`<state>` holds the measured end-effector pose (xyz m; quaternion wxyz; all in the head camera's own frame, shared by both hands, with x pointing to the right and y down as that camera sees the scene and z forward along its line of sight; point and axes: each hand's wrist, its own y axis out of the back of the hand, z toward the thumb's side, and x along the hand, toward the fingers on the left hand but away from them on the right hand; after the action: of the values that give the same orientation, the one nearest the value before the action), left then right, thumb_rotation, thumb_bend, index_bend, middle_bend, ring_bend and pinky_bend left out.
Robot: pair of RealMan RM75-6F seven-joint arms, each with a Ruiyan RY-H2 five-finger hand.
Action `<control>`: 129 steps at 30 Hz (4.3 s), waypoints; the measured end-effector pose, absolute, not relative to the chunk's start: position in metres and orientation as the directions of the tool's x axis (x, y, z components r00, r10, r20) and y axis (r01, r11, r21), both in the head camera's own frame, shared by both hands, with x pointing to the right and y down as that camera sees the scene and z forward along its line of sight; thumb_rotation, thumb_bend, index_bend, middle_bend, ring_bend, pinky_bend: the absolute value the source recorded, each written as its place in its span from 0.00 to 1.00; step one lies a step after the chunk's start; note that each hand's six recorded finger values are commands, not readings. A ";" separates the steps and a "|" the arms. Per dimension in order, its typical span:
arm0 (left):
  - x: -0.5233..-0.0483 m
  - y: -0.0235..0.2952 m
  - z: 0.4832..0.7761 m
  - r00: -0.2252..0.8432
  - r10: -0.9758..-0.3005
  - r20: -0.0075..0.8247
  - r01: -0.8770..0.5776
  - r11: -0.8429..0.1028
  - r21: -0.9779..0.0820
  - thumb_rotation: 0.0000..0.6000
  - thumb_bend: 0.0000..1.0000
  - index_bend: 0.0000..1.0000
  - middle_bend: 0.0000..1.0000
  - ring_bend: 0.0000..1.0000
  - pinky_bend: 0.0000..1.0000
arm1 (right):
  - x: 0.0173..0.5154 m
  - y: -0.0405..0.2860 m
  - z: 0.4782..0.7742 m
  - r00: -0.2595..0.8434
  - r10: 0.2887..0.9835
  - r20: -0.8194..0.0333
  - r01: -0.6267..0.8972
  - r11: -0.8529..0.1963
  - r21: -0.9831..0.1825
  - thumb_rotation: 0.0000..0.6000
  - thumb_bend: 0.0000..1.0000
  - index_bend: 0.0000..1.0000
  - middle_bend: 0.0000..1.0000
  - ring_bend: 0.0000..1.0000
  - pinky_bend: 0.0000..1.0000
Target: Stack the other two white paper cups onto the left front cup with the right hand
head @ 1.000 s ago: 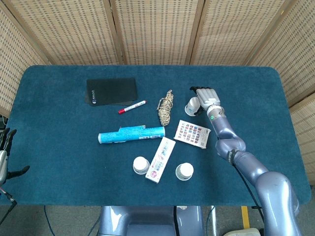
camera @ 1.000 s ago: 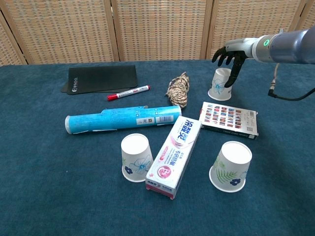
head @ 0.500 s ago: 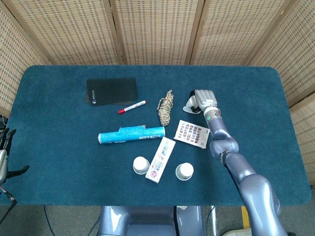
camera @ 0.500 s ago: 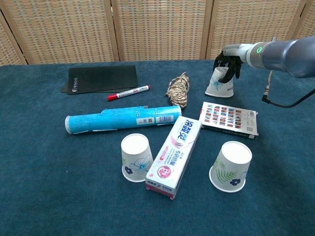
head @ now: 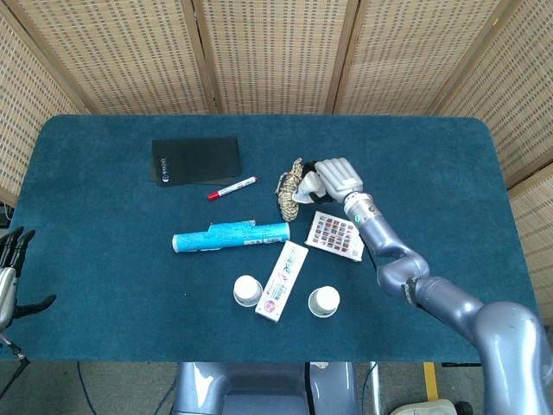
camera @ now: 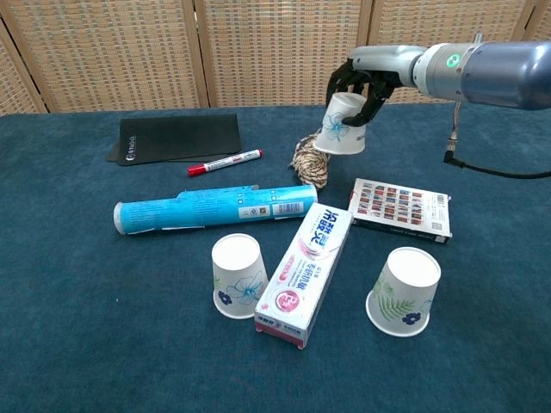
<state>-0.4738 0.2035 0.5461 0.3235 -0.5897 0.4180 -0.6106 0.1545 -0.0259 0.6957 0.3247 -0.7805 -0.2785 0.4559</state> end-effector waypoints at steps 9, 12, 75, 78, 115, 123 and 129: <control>-0.470 0.207 0.546 -0.055 -0.883 0.466 -0.118 -0.458 -0.881 1.00 0.00 0.00 0.00 0.00 0.00 | 0.097 0.053 0.605 0.691 0.613 -0.385 0.126 -0.626 -0.770 1.00 0.60 0.42 0.46 0.44 0.52; -0.469 0.208 0.545 -0.046 -0.884 0.466 -0.123 -0.458 -0.880 1.00 0.00 0.00 0.00 0.00 0.00 | 0.084 0.079 0.586 0.751 0.568 -0.337 0.083 -0.587 -0.805 1.00 0.60 0.42 0.46 0.44 0.52; -0.473 0.215 0.535 -0.020 -0.884 0.466 -0.154 -0.458 -0.875 1.00 0.00 0.00 0.00 0.00 0.00 | 0.100 0.140 0.597 0.757 0.481 -0.442 -0.218 -0.452 -0.865 1.00 0.01 0.12 0.12 0.09 0.04; -0.473 0.216 0.535 -0.017 -0.884 0.468 -0.151 -0.460 -0.875 1.00 0.00 0.00 0.00 0.00 0.00 | 0.126 0.141 0.599 0.731 0.496 -0.469 -0.238 -0.458 -0.856 1.00 0.00 0.12 0.11 0.09 0.04; -0.462 0.220 0.538 0.007 -0.883 0.469 -0.122 -0.467 -0.876 1.00 0.00 0.00 0.00 0.00 0.00 | 0.212 0.188 0.660 0.634 0.454 -0.626 -0.163 -0.713 -0.682 1.00 0.20 0.32 0.40 0.40 0.44; -0.461 0.220 0.539 0.007 -0.881 0.473 -0.117 -0.470 -0.875 1.00 0.00 0.00 0.00 0.00 0.00 | 0.209 0.185 0.662 0.644 0.491 -0.587 -0.085 -0.716 -0.692 1.00 0.44 0.52 0.56 0.55 0.56; -0.460 0.221 0.540 0.007 -0.881 0.474 -0.115 -0.471 -0.874 1.00 0.00 0.00 0.00 0.00 0.00 | 0.208 0.181 0.660 0.649 0.517 -0.557 -0.037 -0.711 -0.702 1.00 0.46 0.53 0.57 0.55 0.56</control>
<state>-0.4598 0.2209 0.5401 0.3283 -0.6289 0.3956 -0.5833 0.2082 0.1808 0.6605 0.3521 -0.8371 -0.1435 0.3933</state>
